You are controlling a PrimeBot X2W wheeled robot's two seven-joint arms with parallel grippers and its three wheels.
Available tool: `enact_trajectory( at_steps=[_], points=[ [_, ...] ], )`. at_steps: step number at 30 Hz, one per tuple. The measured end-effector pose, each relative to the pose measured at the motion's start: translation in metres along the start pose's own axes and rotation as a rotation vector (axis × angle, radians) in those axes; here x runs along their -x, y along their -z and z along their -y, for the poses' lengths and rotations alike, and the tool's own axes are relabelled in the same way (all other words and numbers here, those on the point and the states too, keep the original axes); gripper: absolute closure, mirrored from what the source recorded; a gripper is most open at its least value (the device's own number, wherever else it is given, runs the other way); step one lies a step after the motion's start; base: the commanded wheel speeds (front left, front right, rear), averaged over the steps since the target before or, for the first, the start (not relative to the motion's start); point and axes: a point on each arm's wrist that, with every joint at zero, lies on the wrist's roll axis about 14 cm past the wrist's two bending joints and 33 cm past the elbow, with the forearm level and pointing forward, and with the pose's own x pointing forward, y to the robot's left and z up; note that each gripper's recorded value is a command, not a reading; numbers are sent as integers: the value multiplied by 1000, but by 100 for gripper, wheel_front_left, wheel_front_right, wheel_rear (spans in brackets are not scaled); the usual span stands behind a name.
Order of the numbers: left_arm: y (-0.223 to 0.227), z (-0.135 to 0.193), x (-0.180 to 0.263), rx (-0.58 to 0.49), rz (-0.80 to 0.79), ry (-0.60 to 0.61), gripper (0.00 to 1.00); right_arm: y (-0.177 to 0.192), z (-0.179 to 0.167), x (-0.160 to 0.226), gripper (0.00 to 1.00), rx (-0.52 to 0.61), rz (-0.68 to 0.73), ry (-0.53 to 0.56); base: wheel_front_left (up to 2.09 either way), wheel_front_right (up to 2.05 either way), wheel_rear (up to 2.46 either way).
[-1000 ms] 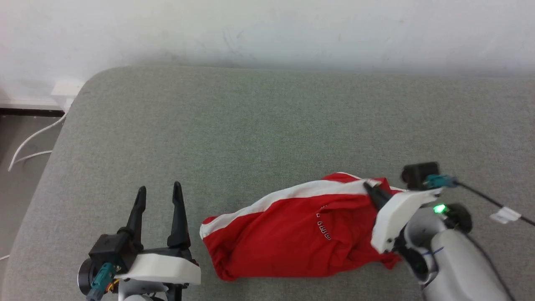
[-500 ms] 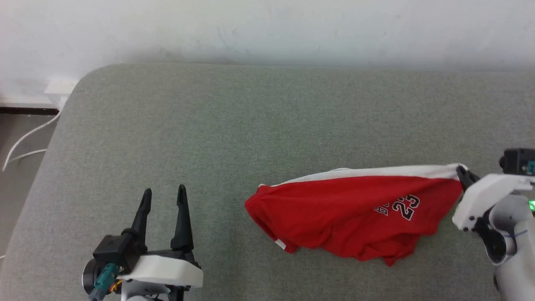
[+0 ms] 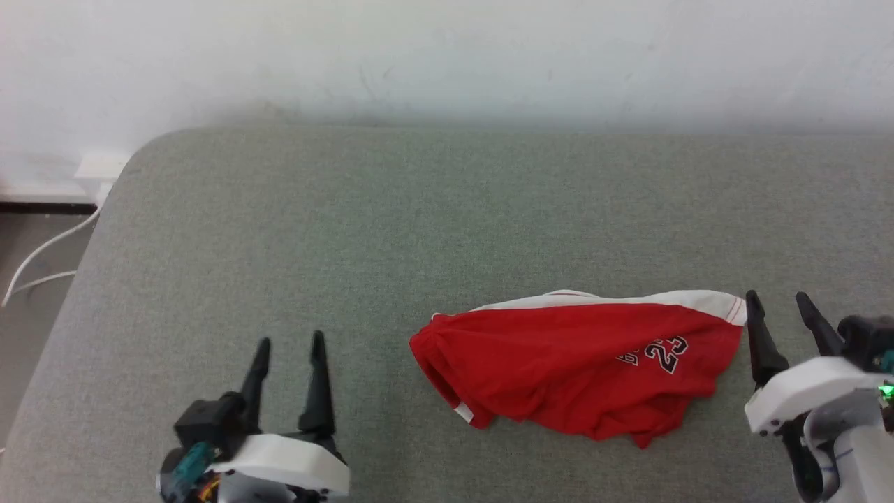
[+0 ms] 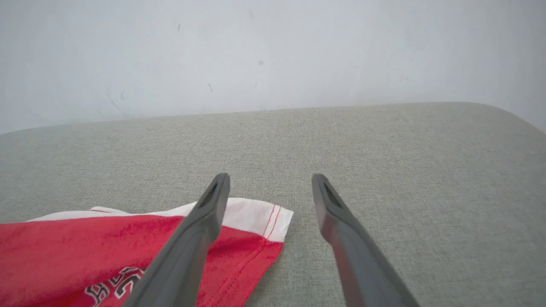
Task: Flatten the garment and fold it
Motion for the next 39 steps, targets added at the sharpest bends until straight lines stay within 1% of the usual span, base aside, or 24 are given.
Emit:
enact_trajectory(
  at_steps=[3, 5, 8, 10, 12, 14, 15, 20, 21, 22, 26, 28, 30, 32, 34, 37, 39],
  points=[
    [10, 15, 2, 32, -72, 46, 0, -14, -11, 15, 0, 33, 66, -26, 0, 0, 0],
    [18, 32, 3, 78, -138, 95, 0, -20, -22, 26, 0, 41, 97, -46, 0, 0, 0],
    [29, 60, 6, 131, -241, 173, 0, -24, -36, 44, 0, 45, 103, -71, 0, 0, 0],
    [36, 76, 9, 187, -307, 213, 0, -24, -40, 55, 0, 47, 95, -78, 0, 0, 0],
    [44, 87, 12, 188, -368, 245, 0, -28, -42, 64, 0, 44, 95, -78, 0, 0, 0],
    [50, 97, 13, 219, -420, 272, 0, -33, -42, 70, 0, 49, 104, -75, 0, 0, 0],
    [53, 101, 12, 211, -444, 285, 0, -36, -42, 72, 0, 51, 106, -73, 0, 0, 0],
    [69, 107, 1, 223, -540, 298, 0, -42, -46, 77, 0, 57, 110, -79, 0, 0, 0],
    [72, 108, -1, 229, -553, 302, 80, -42, -47, 77, 0, 55, 112, -80, 0, 0, 0],
    [73, 109, -4, 225, -558, 306, 100, -42, -49, 78, 0, 54, 110, -83, 0, 0, 0],
    [77, 118, -7, 195, -556, 339, 100, -45, -49, 84, 0, 48, 119, -79, 0, 0, 0],
    [78, 122, -5, 117, -540, 376, 100, -47, -50, 89, 0, 45, 128, -77, 0, 0, 0],
    [76, 129, 1, 82, -526, 410, 100, -47, -51, 93, 0, 43, 125, -78, 0, 0, 0],
    [81, 134, 16, 45, -537, 439, 100, -48, -52, 97, 0, 41, 125, -78, 0, 0, 0],
    [98, 133, 39, 16, -597, 447, 100, -48, -53, 100, 0, 38, 126, -81, 0, 0, 0],
    [123, 126, 71, -7, -692, 429, 100, -50, -56, 101, 0, 31, 128, -88, 0, 0, 0],
    [129, 121, 80, -5, -710, 406, 100, -51, -58, 101, 0, 27, 132, -93, 0, 0, 0]
  ],
)
